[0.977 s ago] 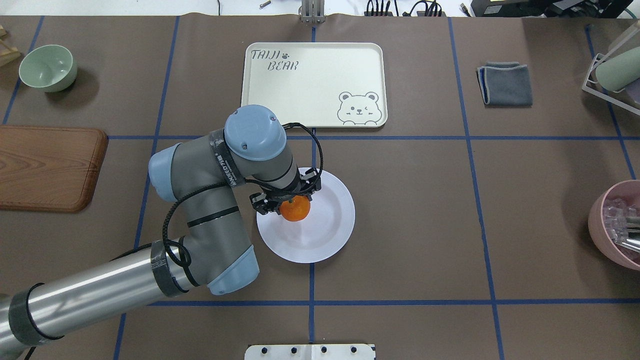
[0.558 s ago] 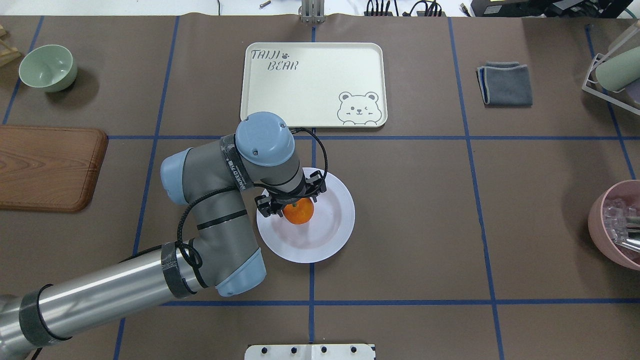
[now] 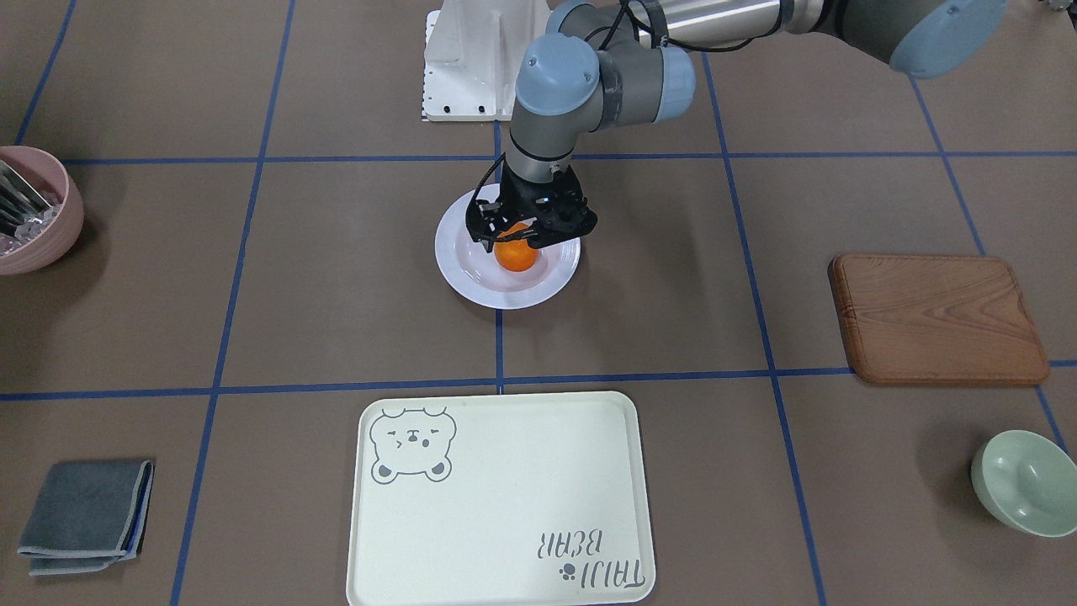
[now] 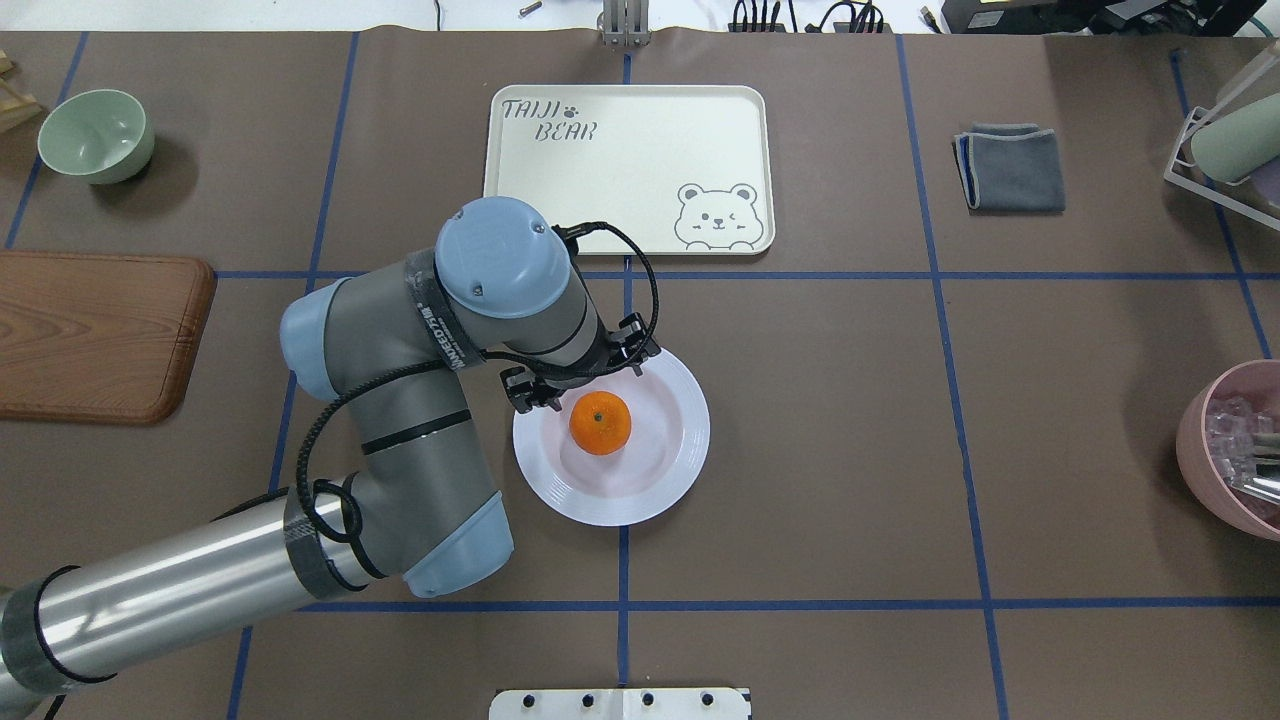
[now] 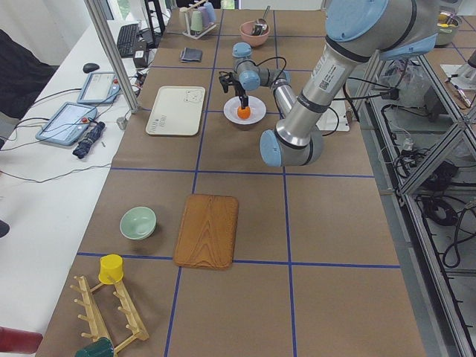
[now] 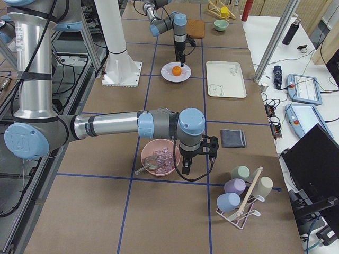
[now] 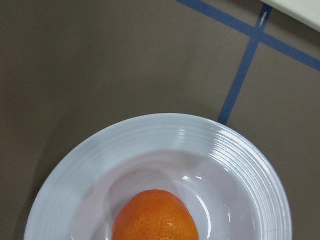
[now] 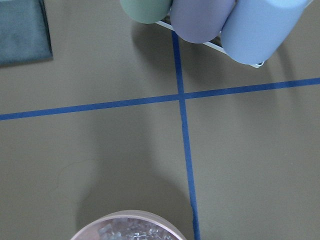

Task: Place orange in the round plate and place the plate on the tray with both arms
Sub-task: 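Open the left gripper to release the orange onto the plate, then withdraw the left gripper while the right gripper reaches toward the plate rim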

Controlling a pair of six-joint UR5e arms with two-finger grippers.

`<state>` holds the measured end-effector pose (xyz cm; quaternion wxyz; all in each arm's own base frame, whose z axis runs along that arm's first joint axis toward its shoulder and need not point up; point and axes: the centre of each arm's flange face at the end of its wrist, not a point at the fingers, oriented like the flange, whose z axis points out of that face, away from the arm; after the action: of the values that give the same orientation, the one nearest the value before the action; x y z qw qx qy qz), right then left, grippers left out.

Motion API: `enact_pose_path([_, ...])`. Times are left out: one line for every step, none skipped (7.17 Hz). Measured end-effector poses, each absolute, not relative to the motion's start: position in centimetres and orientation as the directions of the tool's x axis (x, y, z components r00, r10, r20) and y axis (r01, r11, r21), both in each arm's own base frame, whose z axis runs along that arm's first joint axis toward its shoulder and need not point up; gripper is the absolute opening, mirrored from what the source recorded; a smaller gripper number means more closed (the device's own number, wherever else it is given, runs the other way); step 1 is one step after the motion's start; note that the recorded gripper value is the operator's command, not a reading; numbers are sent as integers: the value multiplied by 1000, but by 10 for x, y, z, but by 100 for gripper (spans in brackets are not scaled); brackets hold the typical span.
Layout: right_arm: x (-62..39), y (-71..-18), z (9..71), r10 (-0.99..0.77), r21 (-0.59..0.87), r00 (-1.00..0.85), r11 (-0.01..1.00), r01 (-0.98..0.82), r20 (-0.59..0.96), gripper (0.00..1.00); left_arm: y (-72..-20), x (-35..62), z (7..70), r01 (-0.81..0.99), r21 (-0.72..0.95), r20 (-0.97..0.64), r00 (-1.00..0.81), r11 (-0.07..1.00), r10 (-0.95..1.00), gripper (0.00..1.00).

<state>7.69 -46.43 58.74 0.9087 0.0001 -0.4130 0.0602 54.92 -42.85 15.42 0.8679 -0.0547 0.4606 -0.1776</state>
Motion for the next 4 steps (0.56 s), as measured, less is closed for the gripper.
enact_pose_path([60,-468,572,90,-42,629,995,-92,772,100,-436,520,146,259,-240,-780,522,936,-344,99])
enact_pose_path([33,-477,547,66,-30,616,997,-69,785,100,-442,492,147,258,-218,-775,540,941,-328,99])
enact_pose_path([-3,-494,515,59,-29,606,998,-60,793,100,-447,470,156,259,-201,-772,552,945,-316,99])
enact_pose_path([-50,-511,478,72,-46,599,997,-59,797,100,-454,453,163,266,-192,-769,557,945,-313,99])
